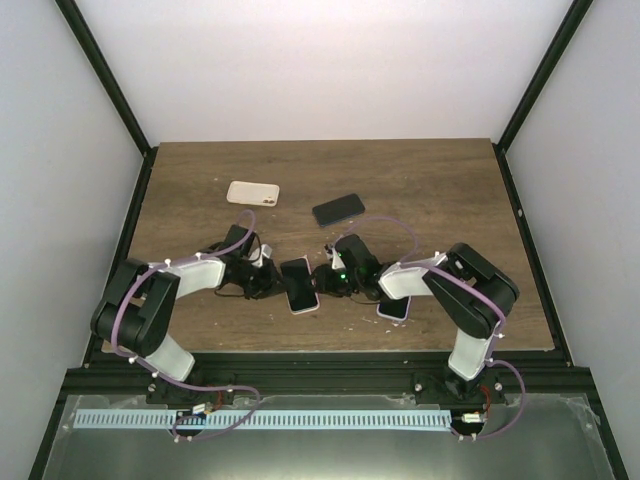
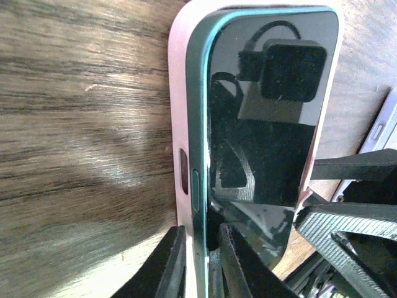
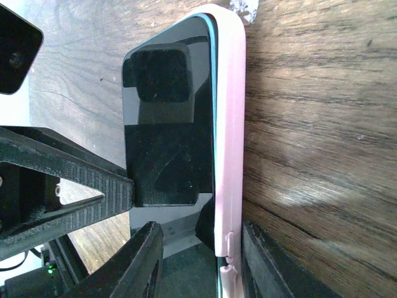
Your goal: Put the phone into the phone case
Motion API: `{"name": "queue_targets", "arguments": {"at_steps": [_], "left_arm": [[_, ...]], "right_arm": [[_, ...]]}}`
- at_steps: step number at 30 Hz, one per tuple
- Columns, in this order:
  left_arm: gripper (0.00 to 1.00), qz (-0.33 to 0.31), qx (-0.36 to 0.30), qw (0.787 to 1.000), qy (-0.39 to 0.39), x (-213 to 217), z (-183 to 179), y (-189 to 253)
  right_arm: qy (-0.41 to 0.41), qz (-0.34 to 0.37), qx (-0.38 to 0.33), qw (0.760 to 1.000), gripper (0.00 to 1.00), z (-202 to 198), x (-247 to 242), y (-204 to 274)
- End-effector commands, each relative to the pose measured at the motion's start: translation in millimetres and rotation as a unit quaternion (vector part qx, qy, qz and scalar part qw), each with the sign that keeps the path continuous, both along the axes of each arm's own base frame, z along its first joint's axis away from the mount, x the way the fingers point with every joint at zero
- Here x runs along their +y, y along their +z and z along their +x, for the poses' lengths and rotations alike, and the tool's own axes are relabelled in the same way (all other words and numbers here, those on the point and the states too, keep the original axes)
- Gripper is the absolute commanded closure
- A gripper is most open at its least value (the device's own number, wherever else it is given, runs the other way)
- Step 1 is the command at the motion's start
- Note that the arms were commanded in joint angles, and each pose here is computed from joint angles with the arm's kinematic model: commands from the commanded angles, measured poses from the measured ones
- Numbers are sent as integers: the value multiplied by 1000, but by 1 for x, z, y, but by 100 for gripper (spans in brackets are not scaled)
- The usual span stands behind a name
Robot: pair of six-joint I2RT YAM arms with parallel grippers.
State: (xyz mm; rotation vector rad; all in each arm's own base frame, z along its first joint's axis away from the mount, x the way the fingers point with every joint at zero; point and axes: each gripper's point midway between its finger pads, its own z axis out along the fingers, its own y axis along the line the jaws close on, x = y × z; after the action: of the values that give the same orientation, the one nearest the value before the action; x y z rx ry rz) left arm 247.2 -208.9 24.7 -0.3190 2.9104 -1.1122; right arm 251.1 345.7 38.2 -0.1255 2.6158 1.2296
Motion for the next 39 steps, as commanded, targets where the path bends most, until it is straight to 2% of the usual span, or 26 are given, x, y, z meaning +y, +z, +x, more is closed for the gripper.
{"name": "queue_targets", "arguments": {"at_steps": [1,4,7,11,15,25,30,32,35,39], "left_arm": [[80,58,27,998,-3,16,-20,-29],[73,42,25,999,5,17,-21,-23],[72,15,21,1000,13,18,-21,-19],[84,12,19,1000,13,22,-22,-20],[84,-7,11,1000,9,19,-22,-15],[81,-41,9,999,7,11,-20,-5],[79,-65,10,998,9,5,-17,2],[74,-80,4,997,10,5,-15,12],[53,-124,-26,992,9,4,-11,45],[34,-161,-78,984,5,6,-11,91]], "right_arm": [[57,106,-7,993,64,-13,34,43],[62,122,2,991,65,-16,37,43],[68,137,2,988,64,-17,39,46],[74,154,-4,985,64,-19,40,51],[62,138,11,988,64,-19,37,38],[41,79,17,996,80,-13,28,13],[47,79,10,996,90,-13,27,15],[56,89,11,994,93,-17,27,21],[74,123,-2,990,96,-22,30,49],[84,158,-40,983,96,-28,25,93]]}}
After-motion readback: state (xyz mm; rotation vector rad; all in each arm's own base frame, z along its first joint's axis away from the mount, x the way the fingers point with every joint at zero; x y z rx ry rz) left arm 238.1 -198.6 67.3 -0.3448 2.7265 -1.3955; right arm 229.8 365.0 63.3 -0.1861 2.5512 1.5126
